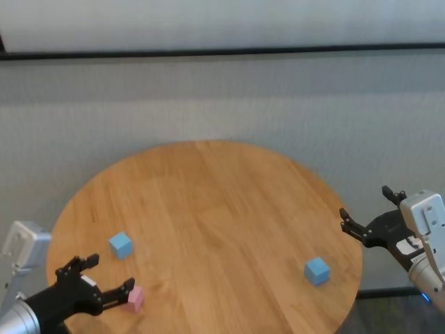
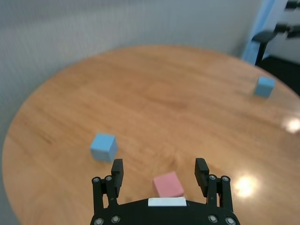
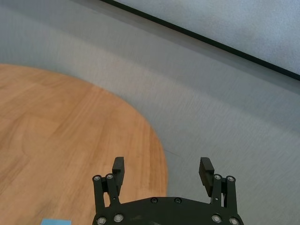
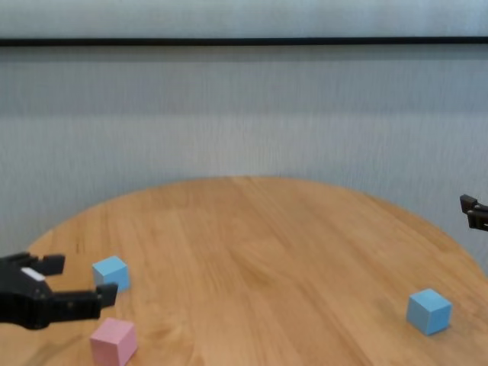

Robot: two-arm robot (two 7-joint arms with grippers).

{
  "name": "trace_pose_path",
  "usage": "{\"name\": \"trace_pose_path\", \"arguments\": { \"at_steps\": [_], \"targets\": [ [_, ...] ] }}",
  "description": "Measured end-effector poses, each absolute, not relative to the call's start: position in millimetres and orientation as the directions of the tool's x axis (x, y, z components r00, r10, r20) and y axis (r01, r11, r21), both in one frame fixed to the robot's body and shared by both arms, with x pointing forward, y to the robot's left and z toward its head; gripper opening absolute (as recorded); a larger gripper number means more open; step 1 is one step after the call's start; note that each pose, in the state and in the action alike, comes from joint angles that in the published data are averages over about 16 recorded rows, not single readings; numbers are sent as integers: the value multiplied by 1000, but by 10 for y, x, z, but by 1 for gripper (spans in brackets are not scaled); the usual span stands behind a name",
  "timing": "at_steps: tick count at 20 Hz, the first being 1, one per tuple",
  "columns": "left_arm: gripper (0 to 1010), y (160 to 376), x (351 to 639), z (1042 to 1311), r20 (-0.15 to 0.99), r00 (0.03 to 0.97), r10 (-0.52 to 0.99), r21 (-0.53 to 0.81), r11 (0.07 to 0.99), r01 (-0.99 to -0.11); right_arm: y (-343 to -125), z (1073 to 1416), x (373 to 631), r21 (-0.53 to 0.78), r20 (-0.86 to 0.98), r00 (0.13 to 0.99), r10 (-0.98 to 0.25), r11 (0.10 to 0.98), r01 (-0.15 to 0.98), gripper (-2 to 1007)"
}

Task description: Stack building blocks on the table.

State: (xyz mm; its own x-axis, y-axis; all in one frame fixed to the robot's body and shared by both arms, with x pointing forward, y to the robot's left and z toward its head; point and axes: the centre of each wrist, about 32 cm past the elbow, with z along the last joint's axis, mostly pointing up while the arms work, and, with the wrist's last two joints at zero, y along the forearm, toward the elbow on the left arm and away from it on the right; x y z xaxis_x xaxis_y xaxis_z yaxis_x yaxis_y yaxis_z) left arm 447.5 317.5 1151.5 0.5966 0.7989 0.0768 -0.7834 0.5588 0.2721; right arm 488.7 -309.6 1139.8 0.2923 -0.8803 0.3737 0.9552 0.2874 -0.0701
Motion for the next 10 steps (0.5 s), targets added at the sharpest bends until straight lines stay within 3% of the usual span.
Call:
{"name": "trace_pose_path", "arguments": {
  "at_steps": [10],
  "targets": [
    [1000, 2994, 4534, 11734, 52, 573, 818, 425, 501, -754, -3096, 11398, 4887, -70, 374, 292, -880, 287, 955, 1005]
  ]
}}
